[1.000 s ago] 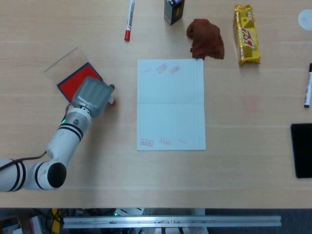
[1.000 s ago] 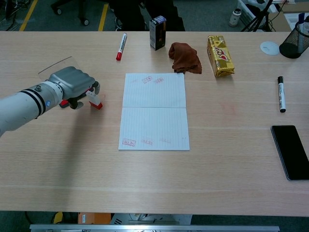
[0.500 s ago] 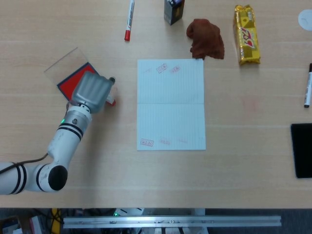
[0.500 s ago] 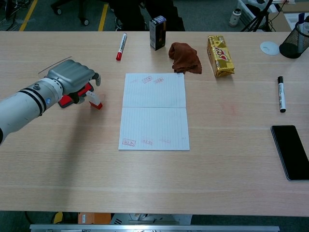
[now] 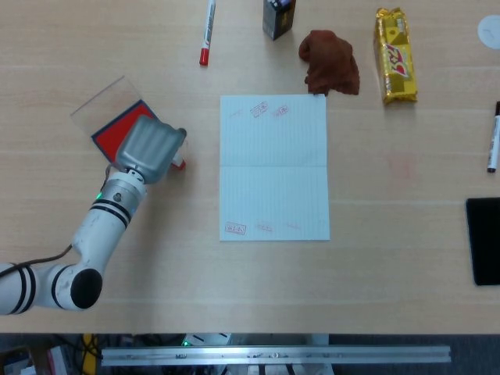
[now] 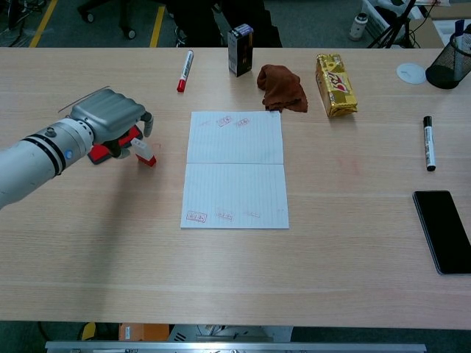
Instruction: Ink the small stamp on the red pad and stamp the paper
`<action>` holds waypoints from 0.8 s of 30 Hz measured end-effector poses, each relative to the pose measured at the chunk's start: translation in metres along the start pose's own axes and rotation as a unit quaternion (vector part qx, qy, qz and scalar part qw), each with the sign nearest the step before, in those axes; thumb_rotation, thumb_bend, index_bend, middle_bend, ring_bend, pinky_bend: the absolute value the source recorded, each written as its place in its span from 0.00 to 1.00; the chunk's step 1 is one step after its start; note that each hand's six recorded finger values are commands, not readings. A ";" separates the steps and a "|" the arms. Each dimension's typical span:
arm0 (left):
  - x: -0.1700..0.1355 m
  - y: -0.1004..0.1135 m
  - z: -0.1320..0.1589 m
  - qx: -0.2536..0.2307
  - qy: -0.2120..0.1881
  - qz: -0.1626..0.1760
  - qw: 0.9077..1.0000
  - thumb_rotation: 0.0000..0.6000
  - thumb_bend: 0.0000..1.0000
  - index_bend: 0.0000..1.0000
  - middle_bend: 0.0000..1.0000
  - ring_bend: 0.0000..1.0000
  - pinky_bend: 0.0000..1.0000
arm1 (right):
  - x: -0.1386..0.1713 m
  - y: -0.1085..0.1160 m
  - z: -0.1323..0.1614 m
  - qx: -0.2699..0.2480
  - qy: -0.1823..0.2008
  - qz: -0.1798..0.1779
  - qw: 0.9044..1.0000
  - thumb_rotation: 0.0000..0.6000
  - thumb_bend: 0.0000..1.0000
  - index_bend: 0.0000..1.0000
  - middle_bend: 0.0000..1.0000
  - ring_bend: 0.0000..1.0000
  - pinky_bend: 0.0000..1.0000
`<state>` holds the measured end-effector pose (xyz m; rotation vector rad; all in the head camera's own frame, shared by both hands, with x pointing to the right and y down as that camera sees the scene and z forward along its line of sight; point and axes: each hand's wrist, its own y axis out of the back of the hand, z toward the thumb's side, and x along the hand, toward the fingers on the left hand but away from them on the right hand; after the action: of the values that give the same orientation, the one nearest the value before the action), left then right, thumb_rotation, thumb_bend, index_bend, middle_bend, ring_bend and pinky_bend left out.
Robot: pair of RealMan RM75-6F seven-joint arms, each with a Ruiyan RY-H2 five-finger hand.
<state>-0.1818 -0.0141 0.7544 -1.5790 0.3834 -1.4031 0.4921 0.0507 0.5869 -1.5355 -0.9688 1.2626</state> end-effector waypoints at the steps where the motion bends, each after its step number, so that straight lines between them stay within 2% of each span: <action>1: 0.002 -0.002 0.001 -0.001 0.000 -0.001 1.000 1.00 0.24 0.41 1.00 1.00 1.00 | 0.000 0.000 0.000 0.000 0.000 0.000 1.000 1.00 0.19 0.07 0.17 0.09 0.15; 24: 0.016 -0.017 0.006 0.006 0.023 -0.022 0.999 1.00 0.24 0.43 1.00 1.00 1.00 | 0.004 0.000 -0.004 0.001 -0.007 0.002 1.000 1.00 0.19 0.07 0.17 0.09 0.16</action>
<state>-0.1779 -0.0151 0.7778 -1.5564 0.3693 -1.4744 0.4963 0.0538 0.5866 -1.5286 -0.9733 1.2795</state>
